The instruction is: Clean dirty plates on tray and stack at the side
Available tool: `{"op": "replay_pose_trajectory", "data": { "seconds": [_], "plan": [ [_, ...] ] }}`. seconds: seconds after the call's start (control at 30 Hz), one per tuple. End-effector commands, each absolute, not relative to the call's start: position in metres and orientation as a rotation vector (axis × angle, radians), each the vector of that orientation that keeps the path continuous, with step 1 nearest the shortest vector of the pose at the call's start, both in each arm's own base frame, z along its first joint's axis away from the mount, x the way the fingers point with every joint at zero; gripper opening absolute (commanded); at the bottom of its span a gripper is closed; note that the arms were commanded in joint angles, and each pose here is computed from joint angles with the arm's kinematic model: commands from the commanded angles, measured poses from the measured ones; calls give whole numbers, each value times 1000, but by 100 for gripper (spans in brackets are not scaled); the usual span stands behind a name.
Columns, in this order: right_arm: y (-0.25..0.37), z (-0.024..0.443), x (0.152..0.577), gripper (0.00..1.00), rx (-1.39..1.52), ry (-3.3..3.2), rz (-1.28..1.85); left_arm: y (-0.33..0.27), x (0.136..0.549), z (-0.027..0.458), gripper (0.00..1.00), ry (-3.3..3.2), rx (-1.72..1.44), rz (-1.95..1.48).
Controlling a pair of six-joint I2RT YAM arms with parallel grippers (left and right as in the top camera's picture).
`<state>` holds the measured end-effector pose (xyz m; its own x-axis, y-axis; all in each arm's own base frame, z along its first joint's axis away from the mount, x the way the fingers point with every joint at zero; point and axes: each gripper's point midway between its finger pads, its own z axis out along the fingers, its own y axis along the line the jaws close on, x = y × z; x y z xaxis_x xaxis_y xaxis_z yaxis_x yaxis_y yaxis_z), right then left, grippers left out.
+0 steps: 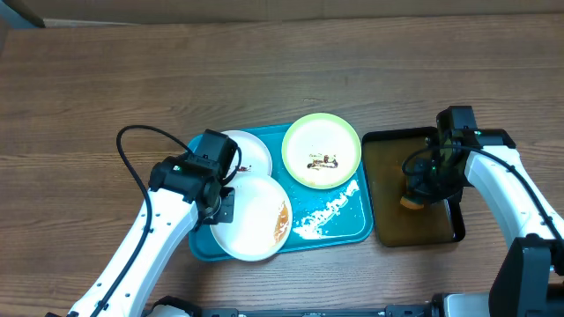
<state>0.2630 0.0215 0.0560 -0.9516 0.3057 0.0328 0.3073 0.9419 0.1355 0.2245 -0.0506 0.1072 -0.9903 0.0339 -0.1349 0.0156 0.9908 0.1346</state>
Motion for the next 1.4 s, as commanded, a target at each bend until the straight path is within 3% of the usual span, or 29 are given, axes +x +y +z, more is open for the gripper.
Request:
{"op": "replay_pose_trajectory", "data": {
  "seconds": [0.0,0.4,0.7,0.9,1.0,1.37],
  "plan": [
    [24,62,266,4,-471,-3116,-243,-43,246,128,4,2847,18,348],
    [26,52,277,4,-470,-3157,-280,-85,269,155,4,2539,212,506],
    [55,17,287,4,-431,-3226,-600,-89,276,181,4,2345,260,666],
    [45,2,276,4,-882,-3080,-576,-94,280,196,4,2237,265,723],
    [48,2,275,4,-969,-3029,-601,-96,281,201,4,2203,267,742],
    [64,38,298,4,-639,-3135,-773,-104,279,216,4,2111,310,792]
  ]
}}
